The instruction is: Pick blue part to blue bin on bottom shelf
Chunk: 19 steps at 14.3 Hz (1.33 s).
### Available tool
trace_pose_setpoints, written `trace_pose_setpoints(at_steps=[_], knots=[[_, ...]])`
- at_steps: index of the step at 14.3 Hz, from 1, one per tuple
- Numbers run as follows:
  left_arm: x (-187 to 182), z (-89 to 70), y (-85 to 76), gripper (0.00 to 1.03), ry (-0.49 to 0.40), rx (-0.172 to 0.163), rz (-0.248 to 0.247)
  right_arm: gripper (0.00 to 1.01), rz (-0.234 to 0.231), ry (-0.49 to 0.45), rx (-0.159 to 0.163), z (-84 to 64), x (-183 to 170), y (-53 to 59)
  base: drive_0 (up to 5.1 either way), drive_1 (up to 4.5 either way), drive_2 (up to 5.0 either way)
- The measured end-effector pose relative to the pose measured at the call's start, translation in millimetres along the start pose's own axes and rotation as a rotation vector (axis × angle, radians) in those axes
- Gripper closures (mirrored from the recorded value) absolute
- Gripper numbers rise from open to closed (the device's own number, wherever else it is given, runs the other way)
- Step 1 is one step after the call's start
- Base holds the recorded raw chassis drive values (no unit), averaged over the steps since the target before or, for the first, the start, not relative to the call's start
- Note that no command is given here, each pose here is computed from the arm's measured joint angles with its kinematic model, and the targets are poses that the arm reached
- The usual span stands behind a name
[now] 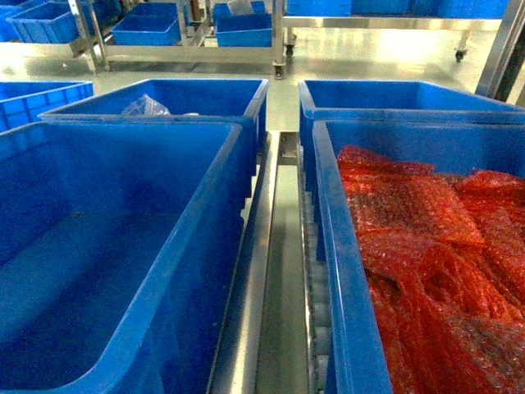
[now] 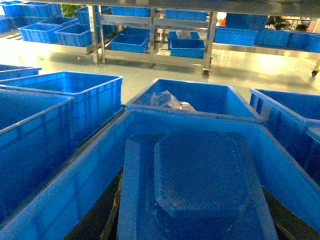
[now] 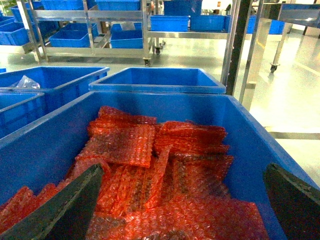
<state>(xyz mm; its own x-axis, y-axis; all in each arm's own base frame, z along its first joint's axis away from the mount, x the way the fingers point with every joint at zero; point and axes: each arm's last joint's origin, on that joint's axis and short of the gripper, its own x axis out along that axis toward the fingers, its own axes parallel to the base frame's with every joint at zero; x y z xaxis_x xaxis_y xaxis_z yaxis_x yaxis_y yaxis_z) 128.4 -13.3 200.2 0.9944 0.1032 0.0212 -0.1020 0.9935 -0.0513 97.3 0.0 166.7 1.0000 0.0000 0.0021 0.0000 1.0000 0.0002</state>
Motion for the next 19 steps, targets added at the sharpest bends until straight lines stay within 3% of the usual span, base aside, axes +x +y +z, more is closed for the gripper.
trace_pose_setpoints(at_steps=[1,2,3,4,5,6,7,12,13,14,15,19], knots=[[26,9.4,-11.5,0.5,-0.018,-0.001,-0.026,0.03,0.0,0.0,0.0,0.0,0,0.0,0.0,0.0,0.0],[45,7.5,-18.8,0.38,0.001,0.012,-0.036,0.03,0.0,0.0,0.0,0.0,0,0.0,0.0,0.0,0.0],[51,-7.6,-20.0,0.25,0.082,0.042,-0.034,0.03,0.0,0.0,0.0,0.0,0,0.0,0.0,0.0,0.0],[50,-15.0,-19.1,0.13,0.113,0.052,-0.03,0.03,0.0,0.0,0.0,0.0,0,0.0,0.0,0.0,0.0],[50,-10.2,-18.6,0.04,0.07,0.046,-0.034,0.03,0.0,0.0,0.0,0.0,0,0.0,0.0,0.0,0.0],[47,-7.4,-15.4,0.16,0.019,0.032,-0.086,0.03,0.0,0.0,0.0,0.0,0,0.0,0.0,0.0,0.0],[38,-14.4,-9.4,0.32,0.03,0.034,-0.102,0.03,0.0,0.0,0.0,0.0,0,0.0,0.0,0.0,0.0],[16,-24.8,12.4,0.95,0.038,0.034,-0.099,0.03,0.0,0.0,0.0,0.0,0,0.0,0.0,0.0,0.0],[12,-25.7,14.6,1.01,0.037,0.033,-0.083,0.03,0.0,0.0,0.0,0.0,0,0.0,0.0,0.0,0.0],[9,-30.5,13.6,1.01,0.007,0.032,-0.107,0.03,0.0,0.0,0.0,0.0,0,0.0,0.0,0.0,0.0],[6,-33.7,14.1,1.01,0.036,0.033,-0.105,0.03,0.0,0.0,0.0,0.0,0,0.0,0.0,0.0,0.0],[-4,-29.8,15.0,1.01,0.018,0.032,-0.105,0.03,0.0,0.0,0.0,0.0,0,0.0,0.0,0.0,0.0]])
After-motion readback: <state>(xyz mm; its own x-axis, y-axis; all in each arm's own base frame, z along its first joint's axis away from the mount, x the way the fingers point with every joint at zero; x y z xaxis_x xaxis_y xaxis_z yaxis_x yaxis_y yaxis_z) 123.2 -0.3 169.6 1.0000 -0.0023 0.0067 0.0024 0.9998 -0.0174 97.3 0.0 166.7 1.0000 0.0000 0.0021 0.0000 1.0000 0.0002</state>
